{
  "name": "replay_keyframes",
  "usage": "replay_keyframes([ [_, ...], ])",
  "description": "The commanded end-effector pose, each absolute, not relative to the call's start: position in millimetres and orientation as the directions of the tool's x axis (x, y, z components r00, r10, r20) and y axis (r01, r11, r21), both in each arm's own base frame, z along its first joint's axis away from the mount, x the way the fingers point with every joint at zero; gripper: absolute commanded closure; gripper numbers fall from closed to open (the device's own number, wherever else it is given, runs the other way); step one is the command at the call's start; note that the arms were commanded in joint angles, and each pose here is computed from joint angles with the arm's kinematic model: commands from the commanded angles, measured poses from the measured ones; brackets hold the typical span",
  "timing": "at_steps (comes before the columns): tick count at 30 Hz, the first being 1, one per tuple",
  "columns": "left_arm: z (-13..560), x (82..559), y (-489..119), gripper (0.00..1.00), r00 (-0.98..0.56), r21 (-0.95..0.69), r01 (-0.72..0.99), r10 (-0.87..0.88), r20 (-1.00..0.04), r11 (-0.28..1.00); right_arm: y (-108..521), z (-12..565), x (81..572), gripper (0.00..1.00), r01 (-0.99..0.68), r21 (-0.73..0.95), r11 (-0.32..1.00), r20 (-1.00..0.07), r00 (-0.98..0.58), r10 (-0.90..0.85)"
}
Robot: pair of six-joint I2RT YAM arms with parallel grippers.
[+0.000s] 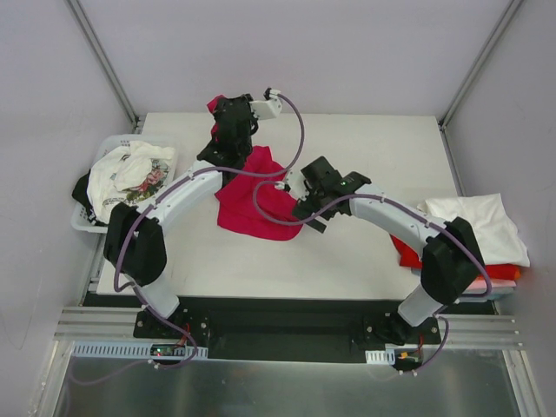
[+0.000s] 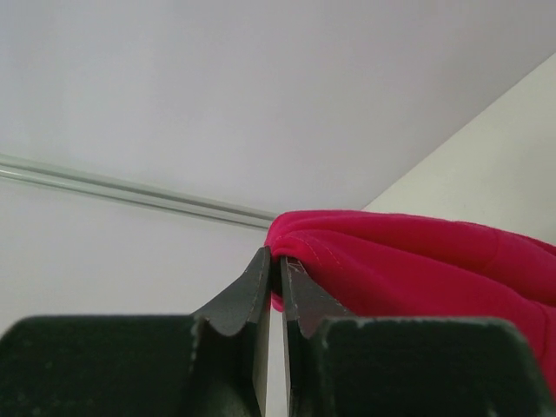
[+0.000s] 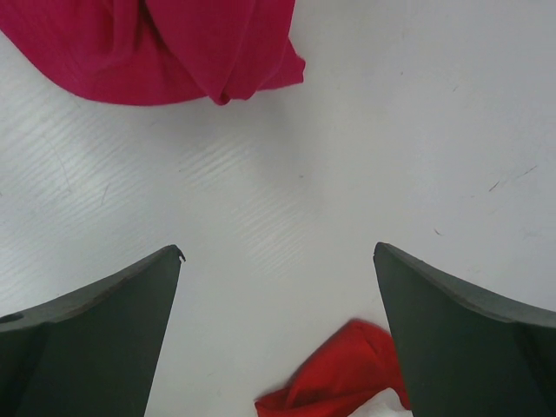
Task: Fold and stack the t-shirts
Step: Flatten out the tshirt
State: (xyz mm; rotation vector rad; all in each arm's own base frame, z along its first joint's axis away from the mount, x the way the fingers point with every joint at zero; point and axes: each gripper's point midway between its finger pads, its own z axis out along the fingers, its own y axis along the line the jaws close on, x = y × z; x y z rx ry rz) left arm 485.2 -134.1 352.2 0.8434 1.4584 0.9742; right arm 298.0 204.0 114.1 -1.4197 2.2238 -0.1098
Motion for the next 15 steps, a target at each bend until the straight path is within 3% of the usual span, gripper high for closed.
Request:
replay_keyframes([
  [1, 359.5, 504.3, -134.9, 0.95, -0.106, 0.884, -0.052, 0.878, -0.467, 0.464, 228.5, 126.3, 302.9, 0.01, -0.858, -0.329, 0.395, -0.369, -0.269, -0.890],
  [5, 339.1, 516.4, -133.4, 0.92, -0.139, 0.866, 0.000, 0.858, -0.494, 0.499, 249.7, 115.5, 303.9, 0.01, -0.883, -0.324, 0.338, -0.340, -0.225, -0.913],
  [10, 312.8, 522.3, -132.8, 0.78, -0.168, 0.836, 0.068, 0.832, -0.529, 0.545, 280.4, 109.6, 305.3, 0.01, -0.905, -0.336, 0.262, -0.313, -0.155, -0.937],
  [15, 294.6, 523.9, -136.0, 0.72, -0.181, 0.807, 0.125, 0.813, -0.553, 0.577, 308.4, 96.6, 313.1, 0.01, -0.928, -0.294, 0.230, -0.296, -0.141, -0.945],
])
